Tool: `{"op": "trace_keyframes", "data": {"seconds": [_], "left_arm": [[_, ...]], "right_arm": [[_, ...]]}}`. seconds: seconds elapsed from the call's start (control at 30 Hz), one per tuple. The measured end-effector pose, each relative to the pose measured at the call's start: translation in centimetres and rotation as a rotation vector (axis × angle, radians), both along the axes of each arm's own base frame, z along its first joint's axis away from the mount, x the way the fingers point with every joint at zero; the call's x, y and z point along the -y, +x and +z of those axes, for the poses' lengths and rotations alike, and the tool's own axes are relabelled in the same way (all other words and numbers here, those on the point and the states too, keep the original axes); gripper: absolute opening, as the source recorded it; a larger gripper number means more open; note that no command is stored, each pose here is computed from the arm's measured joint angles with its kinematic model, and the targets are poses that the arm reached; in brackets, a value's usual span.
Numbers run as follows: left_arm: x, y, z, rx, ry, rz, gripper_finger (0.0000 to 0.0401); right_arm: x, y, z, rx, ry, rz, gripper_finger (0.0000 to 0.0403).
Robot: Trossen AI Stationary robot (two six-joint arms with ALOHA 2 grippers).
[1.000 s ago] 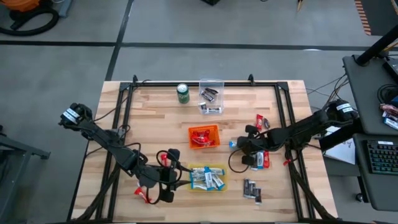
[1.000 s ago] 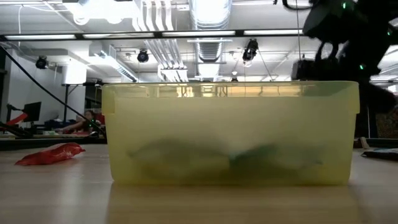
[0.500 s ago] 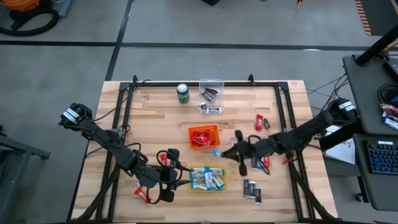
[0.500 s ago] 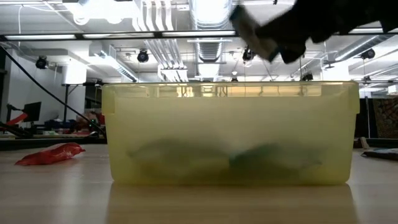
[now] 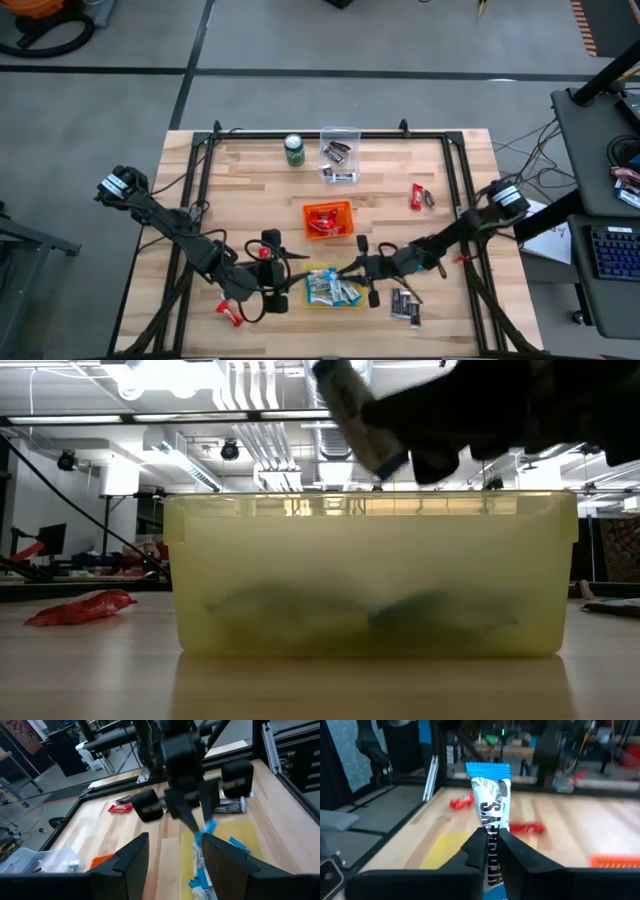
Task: Sort candy
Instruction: Put the white candy into the yellow bin, then put the red candy into the orange bin
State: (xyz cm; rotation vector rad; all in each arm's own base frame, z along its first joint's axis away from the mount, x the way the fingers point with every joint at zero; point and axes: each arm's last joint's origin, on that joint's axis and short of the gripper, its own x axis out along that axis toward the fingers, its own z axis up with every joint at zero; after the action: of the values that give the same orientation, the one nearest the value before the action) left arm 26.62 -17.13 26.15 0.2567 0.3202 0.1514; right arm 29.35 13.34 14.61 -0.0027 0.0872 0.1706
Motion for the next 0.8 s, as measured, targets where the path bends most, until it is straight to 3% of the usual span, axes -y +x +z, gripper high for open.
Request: {"op": "trace_keyframes", "data": {"seconds": [0.23, 0.43, 0.57, 0.67, 0.73, 0.8], "left_arm": [[-0.1, -0.1, 0.0, 0.003, -0.07, 0.025, 0.0166], [-0.6, -0.9, -1.6, -0.091, -0.284, 0.155, 0.0166], [-1.9, -2.4, -3.8, -0.227, -0.477, 0.398, 0.0166], [-3.4, -3.9, -5.7, -0.377, -0.621, 0.681, 0.0164], [-3.9, -4.6, -6.9, -0.479, -0.645, 0.829, 0.0161], [-3.8, -4.8, -7.7, -0.529, -0.631, 0.887, 0.0157]], "right_arm": [[-0.2, 0.5, -0.4, -0.038, 0.027, -0.014, 0.0147], [-0.1, 0.2, 0.7, -0.032, 0.018, -0.014, 0.0197], [0.0, 0.0, 1.4, -0.039, 0.013, -0.014, 0.0199], [0.1, -0.1, 1.7, -0.033, 0.015, -0.014, 0.0196], [0.1, -0.1, 1.8, -0.031, 0.016, -0.013, 0.0195], [0.1, -0.1, 1.9, -0.027, 0.018, -0.013, 0.0194]]}}
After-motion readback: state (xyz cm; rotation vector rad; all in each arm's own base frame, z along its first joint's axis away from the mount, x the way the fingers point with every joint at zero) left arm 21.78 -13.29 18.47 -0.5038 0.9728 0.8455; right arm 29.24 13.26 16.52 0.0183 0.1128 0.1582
